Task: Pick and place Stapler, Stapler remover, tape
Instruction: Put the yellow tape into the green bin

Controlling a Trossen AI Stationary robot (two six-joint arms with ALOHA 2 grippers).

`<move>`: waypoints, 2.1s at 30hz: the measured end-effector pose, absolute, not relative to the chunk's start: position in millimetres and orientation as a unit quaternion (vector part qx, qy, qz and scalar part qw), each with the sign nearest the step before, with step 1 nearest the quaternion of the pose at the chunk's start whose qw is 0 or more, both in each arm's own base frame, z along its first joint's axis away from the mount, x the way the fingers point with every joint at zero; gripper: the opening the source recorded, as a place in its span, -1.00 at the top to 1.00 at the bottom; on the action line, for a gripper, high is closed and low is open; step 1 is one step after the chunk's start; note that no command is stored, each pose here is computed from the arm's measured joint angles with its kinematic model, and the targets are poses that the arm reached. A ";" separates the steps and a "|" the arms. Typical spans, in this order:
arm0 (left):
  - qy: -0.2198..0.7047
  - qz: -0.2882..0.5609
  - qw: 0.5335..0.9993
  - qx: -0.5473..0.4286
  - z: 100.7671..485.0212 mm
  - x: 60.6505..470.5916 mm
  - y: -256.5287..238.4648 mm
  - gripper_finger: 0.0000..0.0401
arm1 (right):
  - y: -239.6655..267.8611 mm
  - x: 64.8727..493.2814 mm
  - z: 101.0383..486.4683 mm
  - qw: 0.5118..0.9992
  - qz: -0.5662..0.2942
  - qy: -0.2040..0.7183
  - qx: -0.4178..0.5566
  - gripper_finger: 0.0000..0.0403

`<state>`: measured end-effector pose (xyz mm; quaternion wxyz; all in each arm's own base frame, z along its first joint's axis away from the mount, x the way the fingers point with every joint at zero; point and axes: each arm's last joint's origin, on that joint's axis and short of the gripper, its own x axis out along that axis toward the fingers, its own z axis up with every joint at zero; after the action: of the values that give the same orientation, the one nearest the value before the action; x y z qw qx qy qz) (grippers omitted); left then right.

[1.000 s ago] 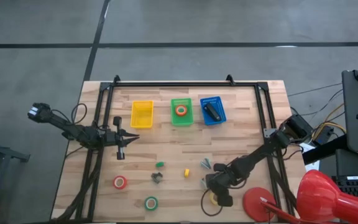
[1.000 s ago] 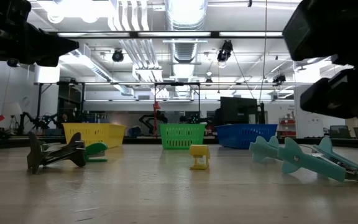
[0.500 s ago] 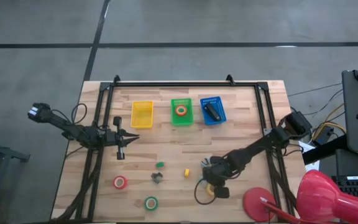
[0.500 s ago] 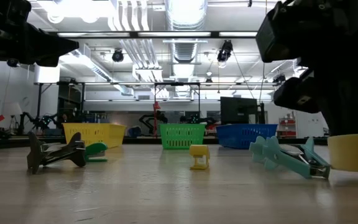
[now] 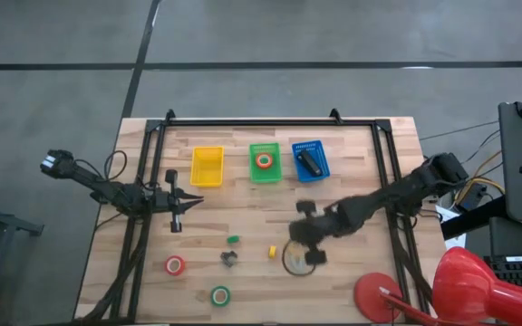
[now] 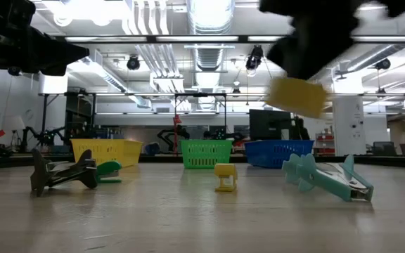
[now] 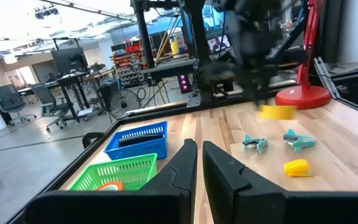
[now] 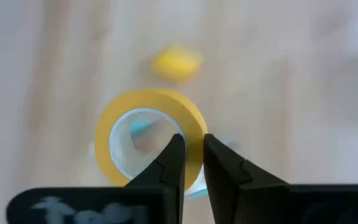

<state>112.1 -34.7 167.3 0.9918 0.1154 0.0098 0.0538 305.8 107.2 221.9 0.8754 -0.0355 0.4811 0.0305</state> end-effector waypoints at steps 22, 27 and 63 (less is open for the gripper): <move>0.016 0.053 0.991 0.119 166.1 112.1 -34.7 0.85 | -118.0 366.6 263.8 0.923 -0.164 0.347 0.023 0.81; 0.016 0.053 0.991 0.119 166.2 112.1 -34.7 0.85 | -163.5 368.3 244.5 0.908 -0.172 0.369 0.103 0.81; 0.016 0.053 0.991 0.119 166.1 112.1 -34.8 0.85 | -184.8 396.2 187.7 0.846 -0.183 0.475 0.157 0.80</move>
<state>112.1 -34.8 166.1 0.9914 0.1186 0.0158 0.0529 396.2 -184.8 187.7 0.8464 0.1570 0.4750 -0.1826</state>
